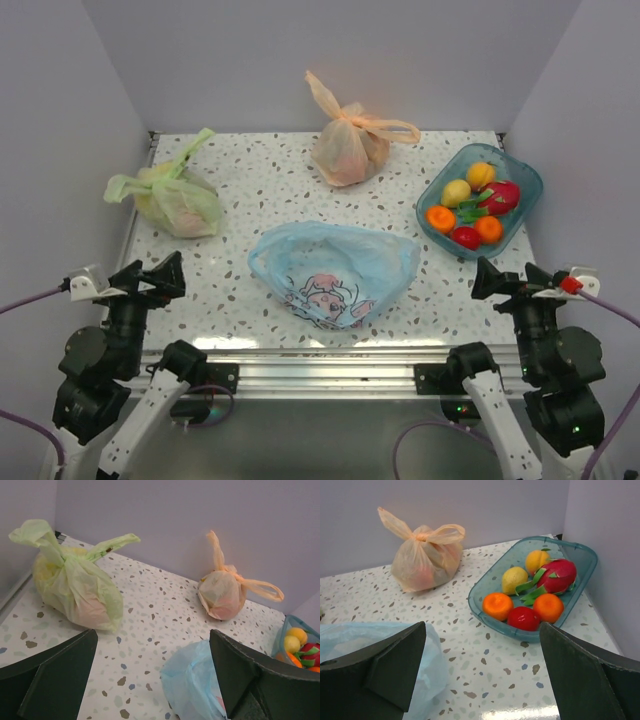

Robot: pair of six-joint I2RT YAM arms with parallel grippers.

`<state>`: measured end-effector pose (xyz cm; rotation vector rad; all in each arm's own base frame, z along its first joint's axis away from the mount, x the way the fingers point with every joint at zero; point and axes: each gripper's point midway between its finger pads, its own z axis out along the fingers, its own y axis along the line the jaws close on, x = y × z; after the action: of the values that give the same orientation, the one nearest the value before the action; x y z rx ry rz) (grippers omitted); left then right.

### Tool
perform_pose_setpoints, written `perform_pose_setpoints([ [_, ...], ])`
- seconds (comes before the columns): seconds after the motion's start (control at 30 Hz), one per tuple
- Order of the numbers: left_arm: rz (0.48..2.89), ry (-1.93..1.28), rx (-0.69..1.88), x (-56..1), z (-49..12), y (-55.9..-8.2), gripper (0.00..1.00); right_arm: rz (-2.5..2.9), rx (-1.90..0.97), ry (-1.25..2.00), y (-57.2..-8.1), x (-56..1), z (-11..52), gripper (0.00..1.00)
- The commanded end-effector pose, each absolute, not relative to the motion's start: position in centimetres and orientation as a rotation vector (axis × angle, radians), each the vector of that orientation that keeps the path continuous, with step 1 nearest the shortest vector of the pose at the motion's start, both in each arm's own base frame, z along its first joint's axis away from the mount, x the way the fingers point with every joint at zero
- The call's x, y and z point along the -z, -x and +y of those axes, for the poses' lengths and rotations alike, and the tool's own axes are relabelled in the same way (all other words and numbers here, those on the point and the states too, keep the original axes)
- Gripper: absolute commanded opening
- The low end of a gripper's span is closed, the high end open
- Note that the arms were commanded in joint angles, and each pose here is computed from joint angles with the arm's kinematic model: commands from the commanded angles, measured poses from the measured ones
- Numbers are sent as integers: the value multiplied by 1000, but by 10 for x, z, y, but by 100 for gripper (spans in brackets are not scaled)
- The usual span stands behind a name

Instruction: Untie the knot of the plastic bag and take out the fruit

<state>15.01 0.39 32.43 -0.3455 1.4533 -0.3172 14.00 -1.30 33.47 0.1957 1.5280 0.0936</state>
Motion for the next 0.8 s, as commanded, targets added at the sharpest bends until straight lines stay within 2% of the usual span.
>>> perform_pose_setpoints([
  [0.0,1401,431,280,-319,18,-151,100,1482,-62,-191,-143,-340,-17,99],
  [0.23,1371,537,351,-288,19,-152,100,1523,-58,-204,-149,-320,-17,99],
  [0.77,1387,555,321,-283,23,-154,100,1521,-69,-227,-153,-314,-16,99],
])
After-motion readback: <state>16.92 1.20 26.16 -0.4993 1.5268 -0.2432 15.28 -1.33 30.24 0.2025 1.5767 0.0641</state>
